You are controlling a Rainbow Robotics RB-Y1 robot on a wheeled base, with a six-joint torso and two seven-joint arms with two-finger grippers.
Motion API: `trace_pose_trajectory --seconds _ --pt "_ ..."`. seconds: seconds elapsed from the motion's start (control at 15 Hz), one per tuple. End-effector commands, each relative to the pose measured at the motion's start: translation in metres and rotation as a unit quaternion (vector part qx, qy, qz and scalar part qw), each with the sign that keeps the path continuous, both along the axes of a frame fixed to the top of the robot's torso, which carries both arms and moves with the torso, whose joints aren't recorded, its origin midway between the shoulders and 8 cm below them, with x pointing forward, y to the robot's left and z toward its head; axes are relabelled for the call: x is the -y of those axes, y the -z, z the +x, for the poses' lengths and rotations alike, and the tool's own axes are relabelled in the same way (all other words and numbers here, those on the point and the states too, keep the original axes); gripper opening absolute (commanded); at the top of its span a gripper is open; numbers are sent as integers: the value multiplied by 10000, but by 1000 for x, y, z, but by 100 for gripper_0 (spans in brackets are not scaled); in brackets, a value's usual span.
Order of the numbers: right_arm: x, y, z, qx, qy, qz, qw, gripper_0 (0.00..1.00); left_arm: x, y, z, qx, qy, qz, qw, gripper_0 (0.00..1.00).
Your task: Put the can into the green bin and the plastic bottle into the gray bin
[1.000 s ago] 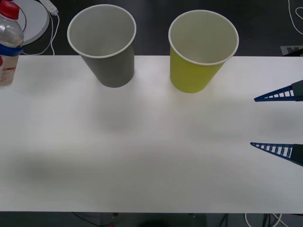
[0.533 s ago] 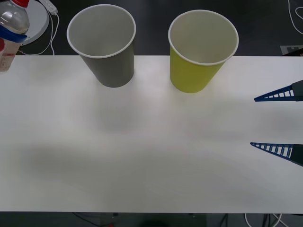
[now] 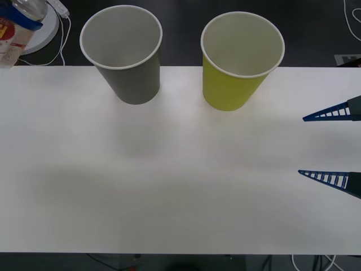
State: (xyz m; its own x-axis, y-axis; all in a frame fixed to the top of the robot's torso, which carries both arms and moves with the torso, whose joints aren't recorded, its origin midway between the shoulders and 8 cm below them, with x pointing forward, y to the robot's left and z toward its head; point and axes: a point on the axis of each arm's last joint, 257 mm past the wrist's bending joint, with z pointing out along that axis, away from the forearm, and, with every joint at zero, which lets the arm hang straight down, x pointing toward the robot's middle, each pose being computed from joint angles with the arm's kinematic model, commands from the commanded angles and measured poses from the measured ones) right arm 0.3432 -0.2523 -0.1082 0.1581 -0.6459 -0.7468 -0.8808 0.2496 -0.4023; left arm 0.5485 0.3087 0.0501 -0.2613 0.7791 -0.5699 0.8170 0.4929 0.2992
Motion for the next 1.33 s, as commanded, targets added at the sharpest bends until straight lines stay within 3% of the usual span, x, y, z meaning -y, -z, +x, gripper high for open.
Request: trace_pose_trajectory --seconds 0.07,0.33,0.6,0.8,1.0,1.33 --pt "0 0 0 0 0 0 10000 100 14 -8 6 -42 48 132 9999 0" --pt "0 0 0 0 0 0 10000 100 39 -14 16 -152 92 22 9998 0" --pt "0 0 0 0 0 0 10000 100 70 -26 29 -82 172 13 9998 0" --pt "0 0 0 0 0 0 10000 100 92 -26 36 -32 247 297 9992 0" --pt "0 0 0 0 0 0 10000 100 111 -24 35 -128 315 613 9975 0" --pt "0 0 0 0 0 0 10000 100 135 -21 42 -393 217 240 9987 0"
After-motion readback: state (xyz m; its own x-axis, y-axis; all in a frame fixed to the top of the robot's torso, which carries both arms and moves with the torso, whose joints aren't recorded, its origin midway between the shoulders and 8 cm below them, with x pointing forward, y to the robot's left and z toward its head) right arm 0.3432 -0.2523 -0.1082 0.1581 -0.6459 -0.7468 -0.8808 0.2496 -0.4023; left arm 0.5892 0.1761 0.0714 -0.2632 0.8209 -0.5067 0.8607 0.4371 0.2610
